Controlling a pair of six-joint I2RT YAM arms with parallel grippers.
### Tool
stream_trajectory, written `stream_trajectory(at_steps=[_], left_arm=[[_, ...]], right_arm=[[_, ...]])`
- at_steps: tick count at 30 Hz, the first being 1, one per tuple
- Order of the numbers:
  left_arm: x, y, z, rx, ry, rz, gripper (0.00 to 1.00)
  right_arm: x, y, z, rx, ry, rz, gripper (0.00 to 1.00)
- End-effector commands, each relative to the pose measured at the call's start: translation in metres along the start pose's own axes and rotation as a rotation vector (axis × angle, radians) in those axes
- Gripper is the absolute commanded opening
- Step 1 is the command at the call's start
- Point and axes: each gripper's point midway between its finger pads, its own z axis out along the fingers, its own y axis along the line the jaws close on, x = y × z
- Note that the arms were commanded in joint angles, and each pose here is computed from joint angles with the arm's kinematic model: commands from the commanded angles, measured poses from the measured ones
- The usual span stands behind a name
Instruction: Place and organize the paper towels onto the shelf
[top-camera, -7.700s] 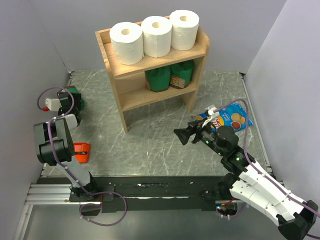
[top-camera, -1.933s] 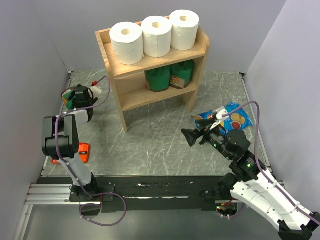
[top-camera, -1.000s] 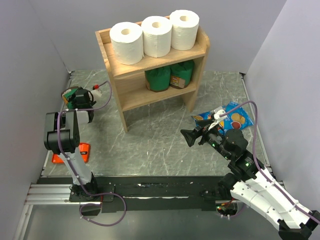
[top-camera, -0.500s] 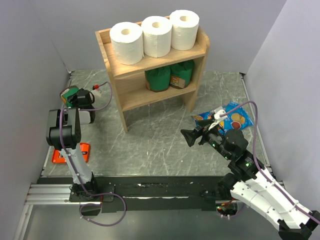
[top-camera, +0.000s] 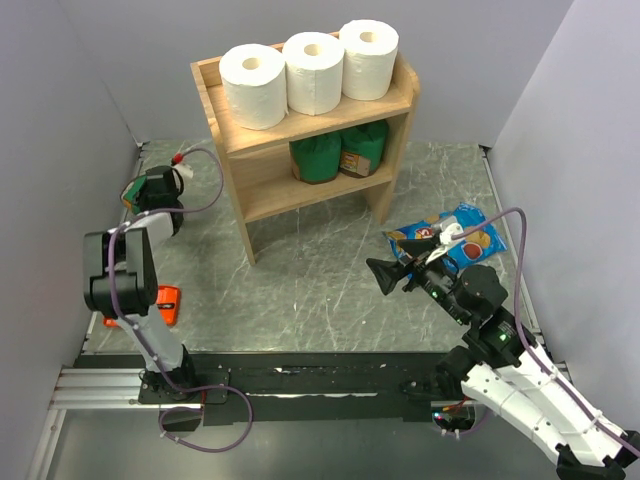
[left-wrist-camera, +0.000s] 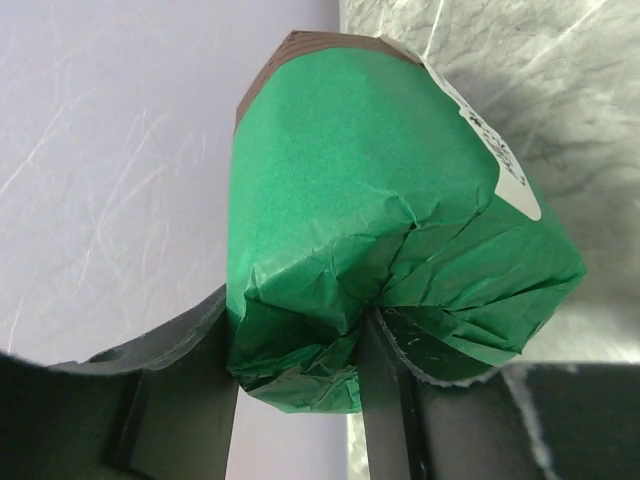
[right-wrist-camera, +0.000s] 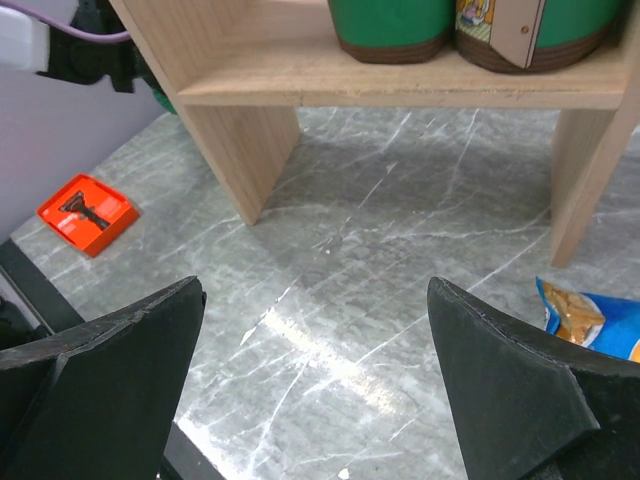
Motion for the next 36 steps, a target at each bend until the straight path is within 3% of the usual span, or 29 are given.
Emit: stream_trajectory(at_steps=[1,7,9,11,15,22,29,30,31,36], left_arm=[[-0.05,0.04,-0.046,0.027,-0.128,-0.217,0.49],[-0.034,0.046,-0.104,0.124,-0.08,-0.322,0.48],[-0.038,0.051,-0.129,0.156,-0.114,-0.362,0.5],[-0.036,0.03,-0.153,0.27,-0.127,-0.428,0.5],[-0.038,0.028,-0.209,0.373,-0.259,-0.574,0.49],[-0.024,0.02,-0.269,0.513,-0.273,-0.647,0.47],[-0.049,-0.032,-0.335,0.889,-0.419,-0.788,0.43],[-0.063,-0.029,-0.355,0.933,-0.527,-0.797,0.44],[-0.066,-0.029,-0.36,0.939,-0.548,-0.826,0.47],[-0.07,-0.064,-0.377,1.124,-0.505,-0.877,0.44]], right_arm=[[-0.017,-0.004,-0.005,0.029,-0.058,-0.017,0.99],[-0.018,-0.006,-0.009,0.038,-0.061,-0.02,1.0],[-0.022,-0.005,-0.012,0.037,-0.076,-0.019,1.0],[-0.024,-0.005,-0.014,0.034,-0.087,-0.022,1.0],[-0.028,-0.004,-0.016,0.036,-0.087,-0.023,0.99],[-0.028,-0.013,-0.021,0.077,-0.108,-0.03,1.0],[-0.028,-0.013,-0.023,0.08,-0.102,-0.024,0.99],[-0.028,-0.013,-0.023,0.08,-0.1,-0.023,1.0],[-0.027,-0.014,-0.022,0.084,-0.097,-0.023,1.0],[-0.018,-0.012,-0.019,0.082,-0.053,0.011,1.0]])
